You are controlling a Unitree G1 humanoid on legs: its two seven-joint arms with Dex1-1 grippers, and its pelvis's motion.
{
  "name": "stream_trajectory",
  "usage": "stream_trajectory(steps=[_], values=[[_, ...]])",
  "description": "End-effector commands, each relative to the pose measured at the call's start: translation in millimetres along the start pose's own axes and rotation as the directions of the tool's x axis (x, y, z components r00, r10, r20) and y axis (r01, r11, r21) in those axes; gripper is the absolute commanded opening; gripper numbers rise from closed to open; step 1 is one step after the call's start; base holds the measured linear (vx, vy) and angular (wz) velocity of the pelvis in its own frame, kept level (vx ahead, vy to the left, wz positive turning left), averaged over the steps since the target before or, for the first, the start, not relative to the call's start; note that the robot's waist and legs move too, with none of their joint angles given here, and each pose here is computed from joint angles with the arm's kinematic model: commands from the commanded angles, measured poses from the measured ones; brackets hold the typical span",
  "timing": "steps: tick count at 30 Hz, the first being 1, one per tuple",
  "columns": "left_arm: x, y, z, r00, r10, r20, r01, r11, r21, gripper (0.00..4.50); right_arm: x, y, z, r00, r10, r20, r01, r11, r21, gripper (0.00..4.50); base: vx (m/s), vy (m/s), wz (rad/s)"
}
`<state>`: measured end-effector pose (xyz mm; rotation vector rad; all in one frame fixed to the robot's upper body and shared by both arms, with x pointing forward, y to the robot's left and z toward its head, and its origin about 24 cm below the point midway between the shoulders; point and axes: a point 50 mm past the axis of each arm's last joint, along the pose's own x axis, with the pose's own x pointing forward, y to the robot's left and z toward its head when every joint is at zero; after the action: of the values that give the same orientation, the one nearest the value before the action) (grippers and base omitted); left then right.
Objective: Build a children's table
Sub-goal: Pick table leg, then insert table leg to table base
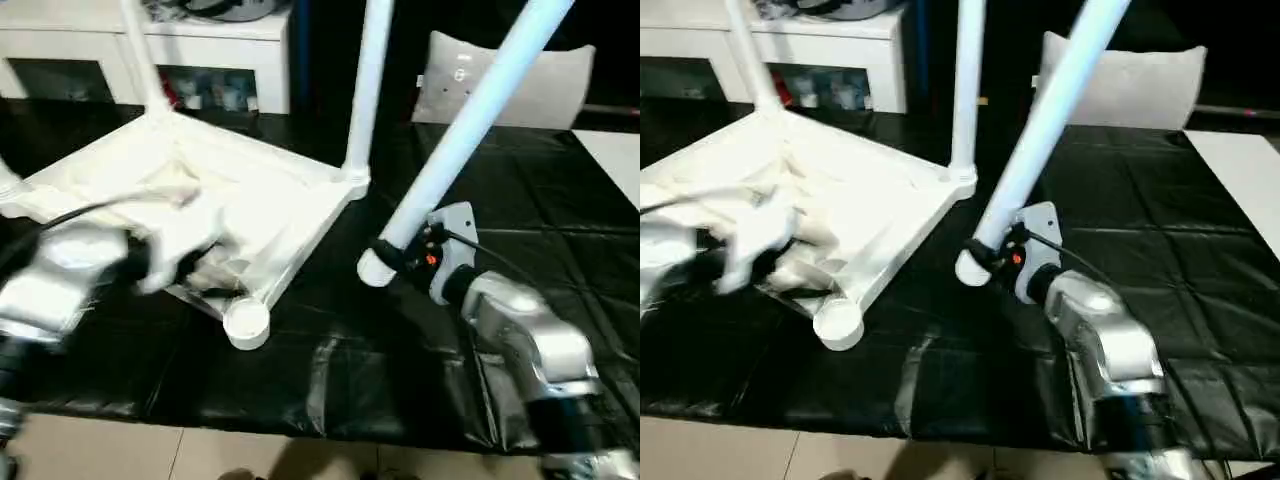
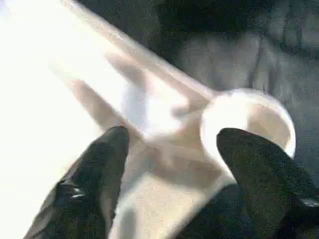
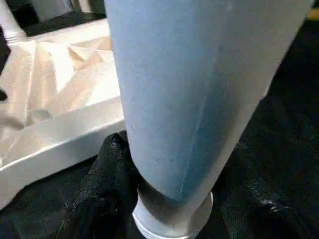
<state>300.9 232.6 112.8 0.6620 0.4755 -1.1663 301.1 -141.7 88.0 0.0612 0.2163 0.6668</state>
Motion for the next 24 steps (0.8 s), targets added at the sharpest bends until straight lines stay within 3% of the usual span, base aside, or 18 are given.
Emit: stream_trajectory(steps=[1,3,5,13,24], values=[[-4.4,4.3,-1.7,0.998,-0.038,-0.059,0.042,0.997,0.058,3.13,-3.1,3.2,9.3,0.998,0.026,0.062,-0.025,1.000,-0.005,1.86,0.000,0.000,0.00],[-5.3,5.0,-3.2,0.996,-0.046,-0.073,0.051,0.997,0.061,2.96,-3.6,3.0,11.0,0.997,0.023,0.079,-0.022,1.000,-0.011,1.86,0.000,0.000,0.00],[-8.0,8.2,-10.9,0.986,-0.082,-0.148,0.097,0.991,0.097,2.81,-6.1,3.8,10.8,0.999,0.023,0.033,-0.023,1.000,0.018,1.86,0.000,0.000,0.00],[-1.8,17.9,-22.7,0.955,-0.115,-0.274,0.169,0.968,0.184,2.18,-11.8,17.5,4.9,0.987,0.162,0.000,-0.162,0.983,-0.085,1.86,0.000,0.000,0.00],[18.2,22.5,-18.3,0.947,-0.164,-0.277,0.240,0.934,0.265,1.30,-15.7,24.2,4.0,0.972,0.235,-0.004,-0.234,0.968,-0.088,1.86,0.000,0.000,0.00]])
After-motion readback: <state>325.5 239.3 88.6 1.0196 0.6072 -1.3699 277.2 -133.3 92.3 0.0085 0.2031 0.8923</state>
